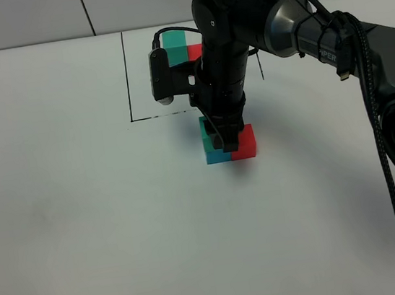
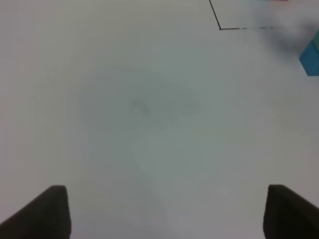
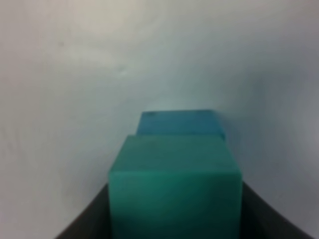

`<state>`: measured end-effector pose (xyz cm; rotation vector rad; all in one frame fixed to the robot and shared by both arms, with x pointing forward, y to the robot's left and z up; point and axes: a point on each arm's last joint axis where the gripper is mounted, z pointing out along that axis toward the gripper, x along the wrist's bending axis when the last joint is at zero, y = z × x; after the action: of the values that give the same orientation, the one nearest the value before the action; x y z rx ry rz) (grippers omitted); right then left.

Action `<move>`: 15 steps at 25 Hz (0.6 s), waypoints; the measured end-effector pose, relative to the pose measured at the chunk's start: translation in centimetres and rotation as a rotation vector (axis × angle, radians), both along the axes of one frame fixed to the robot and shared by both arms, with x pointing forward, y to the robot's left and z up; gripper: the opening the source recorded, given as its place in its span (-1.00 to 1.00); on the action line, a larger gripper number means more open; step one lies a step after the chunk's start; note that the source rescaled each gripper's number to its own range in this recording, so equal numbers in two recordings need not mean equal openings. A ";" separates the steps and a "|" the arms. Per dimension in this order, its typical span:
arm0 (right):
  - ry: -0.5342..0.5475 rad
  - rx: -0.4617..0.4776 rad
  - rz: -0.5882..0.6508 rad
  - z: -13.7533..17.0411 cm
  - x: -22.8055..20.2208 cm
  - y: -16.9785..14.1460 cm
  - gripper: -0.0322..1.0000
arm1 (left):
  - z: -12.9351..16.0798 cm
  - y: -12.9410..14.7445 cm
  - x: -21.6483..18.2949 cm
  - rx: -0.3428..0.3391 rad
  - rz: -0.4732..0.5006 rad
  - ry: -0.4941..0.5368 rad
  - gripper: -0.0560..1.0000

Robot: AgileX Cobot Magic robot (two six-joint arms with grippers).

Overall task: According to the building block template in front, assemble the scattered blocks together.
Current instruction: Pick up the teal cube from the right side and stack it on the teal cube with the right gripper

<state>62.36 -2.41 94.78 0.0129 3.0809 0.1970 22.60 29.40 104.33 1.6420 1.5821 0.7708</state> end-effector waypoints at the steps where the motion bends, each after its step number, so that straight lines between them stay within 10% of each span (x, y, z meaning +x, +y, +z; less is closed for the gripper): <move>1: -0.002 0.001 0.000 0.0 0.0 0.0 -0.91 | 0.0 0.0 0.0 0.000 0.000 0.000 0.55; 15: 0.004 0.000 -0.010 -0.6 0.1 0.1 -0.91 | 0.0 0.0 0.0 0.000 0.000 0.000 0.55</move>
<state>62.48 -2.31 94.18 0.0287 3.0843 0.1974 22.60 29.40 104.33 1.6420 1.5821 0.7708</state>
